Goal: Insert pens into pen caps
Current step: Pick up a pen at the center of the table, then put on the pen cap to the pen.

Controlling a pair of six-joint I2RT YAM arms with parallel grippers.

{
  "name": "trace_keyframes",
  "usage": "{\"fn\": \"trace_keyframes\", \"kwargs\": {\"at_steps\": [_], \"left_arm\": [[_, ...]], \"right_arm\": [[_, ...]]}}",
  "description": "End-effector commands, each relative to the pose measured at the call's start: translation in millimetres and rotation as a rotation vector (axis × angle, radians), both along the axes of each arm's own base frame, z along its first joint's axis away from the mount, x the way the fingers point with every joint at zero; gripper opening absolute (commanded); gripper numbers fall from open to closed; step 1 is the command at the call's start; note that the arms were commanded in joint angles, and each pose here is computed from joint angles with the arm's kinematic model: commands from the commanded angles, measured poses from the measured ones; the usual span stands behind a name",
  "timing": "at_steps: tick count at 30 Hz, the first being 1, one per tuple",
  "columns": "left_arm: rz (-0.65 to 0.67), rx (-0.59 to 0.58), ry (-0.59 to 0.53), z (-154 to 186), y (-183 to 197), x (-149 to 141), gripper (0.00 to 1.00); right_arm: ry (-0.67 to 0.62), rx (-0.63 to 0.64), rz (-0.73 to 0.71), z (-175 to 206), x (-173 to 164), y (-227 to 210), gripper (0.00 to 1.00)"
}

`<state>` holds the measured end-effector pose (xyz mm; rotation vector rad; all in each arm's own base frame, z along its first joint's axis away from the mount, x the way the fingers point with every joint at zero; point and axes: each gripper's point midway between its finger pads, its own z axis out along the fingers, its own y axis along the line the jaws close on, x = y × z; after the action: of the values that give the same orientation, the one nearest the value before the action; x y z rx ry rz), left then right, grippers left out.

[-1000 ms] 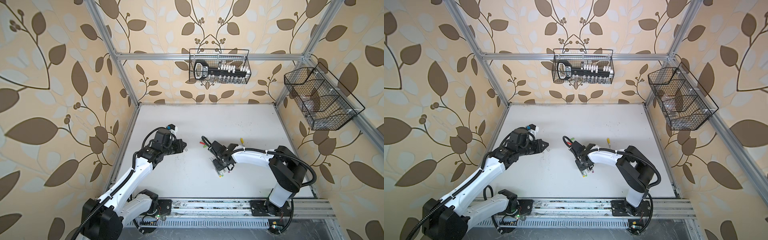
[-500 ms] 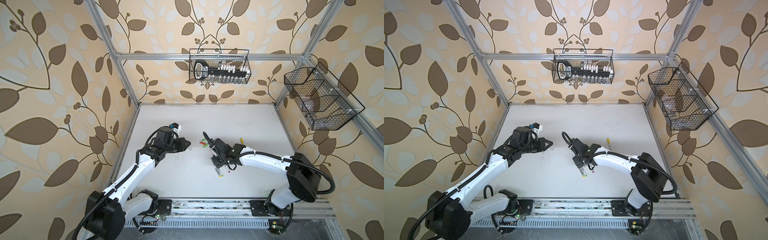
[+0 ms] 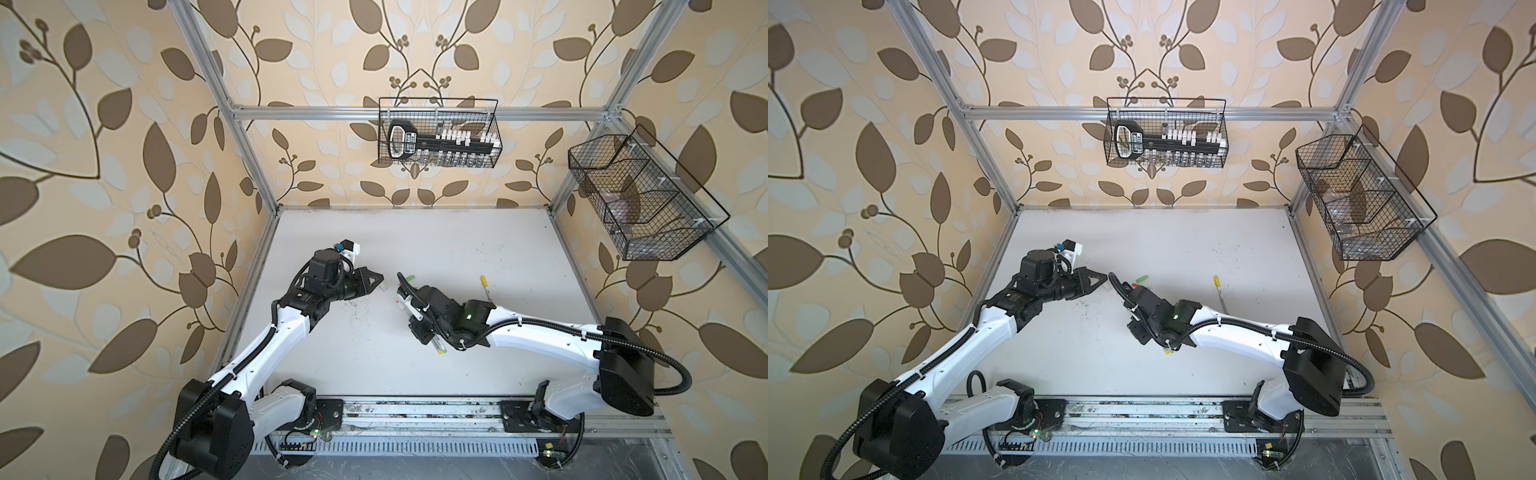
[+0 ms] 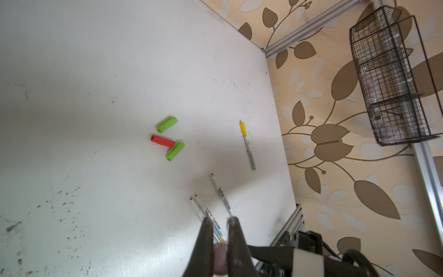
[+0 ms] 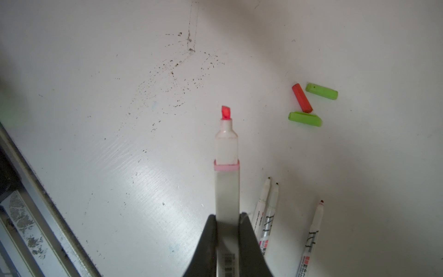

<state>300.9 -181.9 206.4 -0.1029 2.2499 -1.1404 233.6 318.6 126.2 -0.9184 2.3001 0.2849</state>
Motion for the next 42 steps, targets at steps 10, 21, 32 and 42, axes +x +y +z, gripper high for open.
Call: {"fn": "trace_keyframes", "kwargs": {"at_steps": [10, 21, 32, 42], "left_arm": [[-0.094, -0.09, -0.037, 17, -7, -9, 0.0], [-0.114, -0.105, -0.032, 15, -10, -10, 0.0], [-0.114, -0.098, -0.019, 10, -10, -10, 0.0], [-0.115, -0.1, -0.02, 9, -10, -10, 0.0]], "right_arm": [[-0.086, 0.083, 0.017, 36, 8, 14, 0.13], [-0.103, 0.103, 0.025, 45, 10, 20, 0.13], [-0.107, 0.11, 0.036, 49, 12, 25, 0.13], [-0.108, 0.111, 0.042, 51, 13, 28, 0.13]]}}
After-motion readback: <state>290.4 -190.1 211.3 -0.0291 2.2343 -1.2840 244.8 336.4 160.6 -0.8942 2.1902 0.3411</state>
